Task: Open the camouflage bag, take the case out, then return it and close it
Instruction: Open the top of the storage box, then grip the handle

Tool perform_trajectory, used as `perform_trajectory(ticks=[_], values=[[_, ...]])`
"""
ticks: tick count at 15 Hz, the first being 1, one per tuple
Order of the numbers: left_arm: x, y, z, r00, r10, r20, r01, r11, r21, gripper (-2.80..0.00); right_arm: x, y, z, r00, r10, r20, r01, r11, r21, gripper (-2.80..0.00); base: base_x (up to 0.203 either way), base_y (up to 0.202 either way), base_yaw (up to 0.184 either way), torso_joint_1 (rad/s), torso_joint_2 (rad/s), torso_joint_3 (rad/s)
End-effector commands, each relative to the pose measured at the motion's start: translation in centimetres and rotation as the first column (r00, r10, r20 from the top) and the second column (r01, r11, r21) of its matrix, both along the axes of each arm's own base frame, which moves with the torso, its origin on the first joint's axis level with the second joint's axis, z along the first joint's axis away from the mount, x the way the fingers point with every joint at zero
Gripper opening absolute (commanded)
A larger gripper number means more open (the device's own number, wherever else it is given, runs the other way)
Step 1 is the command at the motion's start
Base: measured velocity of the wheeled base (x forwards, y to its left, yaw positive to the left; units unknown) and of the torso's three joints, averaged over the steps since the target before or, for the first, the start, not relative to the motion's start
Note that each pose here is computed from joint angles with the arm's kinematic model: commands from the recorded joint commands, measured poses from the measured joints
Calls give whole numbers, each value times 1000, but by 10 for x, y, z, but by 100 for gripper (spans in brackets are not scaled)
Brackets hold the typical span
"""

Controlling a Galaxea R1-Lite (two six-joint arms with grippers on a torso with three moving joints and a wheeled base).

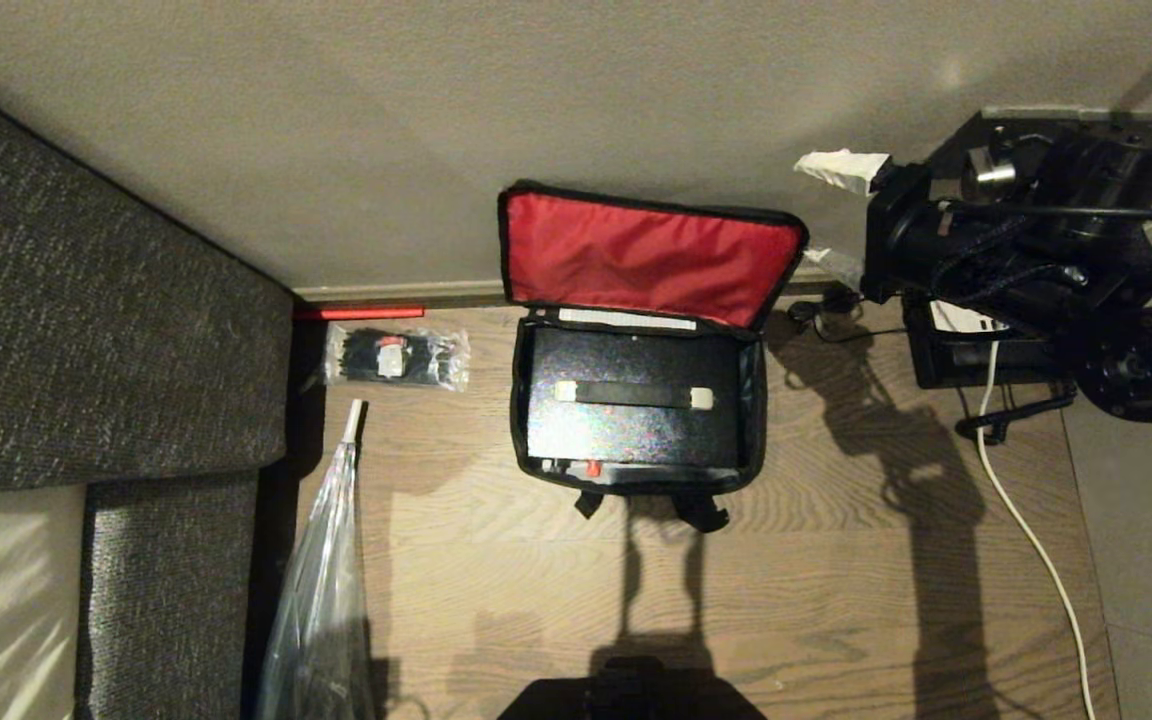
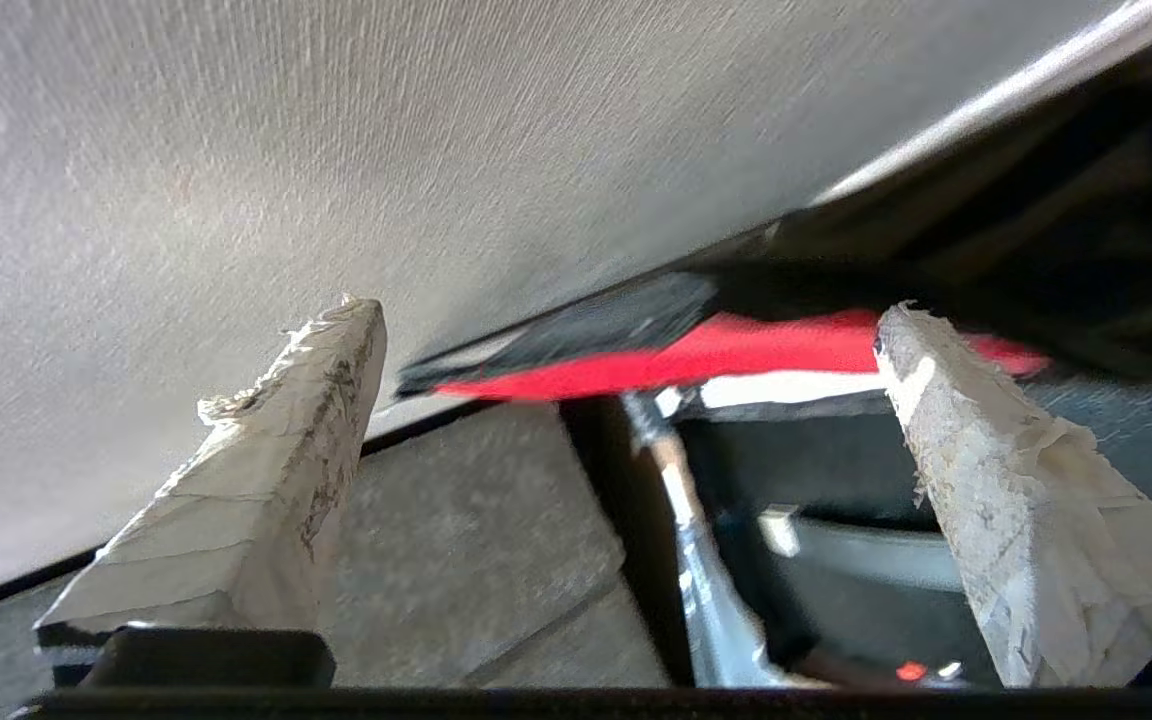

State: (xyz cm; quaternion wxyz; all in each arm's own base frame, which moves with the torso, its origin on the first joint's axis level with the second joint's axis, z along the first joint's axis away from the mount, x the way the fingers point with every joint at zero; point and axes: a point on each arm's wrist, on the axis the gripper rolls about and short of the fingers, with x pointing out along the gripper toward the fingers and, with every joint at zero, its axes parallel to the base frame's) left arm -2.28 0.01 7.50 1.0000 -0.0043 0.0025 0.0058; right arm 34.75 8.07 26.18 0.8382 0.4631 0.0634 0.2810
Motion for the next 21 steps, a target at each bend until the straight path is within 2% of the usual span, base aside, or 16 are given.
perform_trajectory(ticks=[1, 5, 6, 7, 13, 15, 17, 19, 20, 21], values=[[0, 0, -1, 1000, 1, -1, -1, 1000, -1, -280, 4, 0, -7, 1000, -4, -14, 4, 1000, -7, 0, 0, 0, 0, 0, 0, 0], [0, 0, -1, 1000, 1, -1, -1, 1000, -1, -280, 2, -1, -9, 1000, -3, -21, 3, 1000, -16, 0, 0, 0, 0, 0, 0, 0], [0, 0, -1, 1000, 1, -1, -1, 1000, -1, -280, -5, -1, -16, 999, 4, -51, -6, 1000, -23, -280, 0, 0, 0, 0, 0, 0], [0, 0, -1, 1000, 1, -1, -1, 1000, -1, -280, -14, -2, -24, 996, 12, -87, -15, 999, -31, -280, 0, 0, 0, 0, 0, 0], [0, 0, -1, 1000, 1, -1, -1, 1000, -1, -280, -17, -2, -24, 996, 18, -93, -22, 999, -33, -280, 0, 0, 0, 0, 0, 0], [0, 0, -1, 1000, 1, -1, -1, 1000, -1, -280, -35, -5, -28, 991, 63, -121, -70, 996, -47, -280, 0, 0, 0, 0, 0, 0], [0, 0, -1, 1000, 1, -1, -1, 1000, -1, -280, -69, -11, -44, 974, 115, -197, -130, 990, -63, -280, 0, 0, 0, 0, 0, 0], [0, 0, -1, 1000, 1, -1, -1, 1000, -1, -280, -77, -12, -47, 967, 141, -213, -158, 985, -68, -280, 0, 0, 0, 0, 0, 0], [0, 0, -1, 1000, 1, -1, -1, 1000, -1, -280, -84, -17, -54, 964, 114, -240, -147, 982, -123, -280, 0, 0, 0, 0, 0, 0], [0, 0, -1, 1000, 1, -1, -1, 1000, -1, -280, -100, -22, -59, 967, 79, -243, -134, 967, -216, -280, 0, 0, 0, 0, 0, 0]])
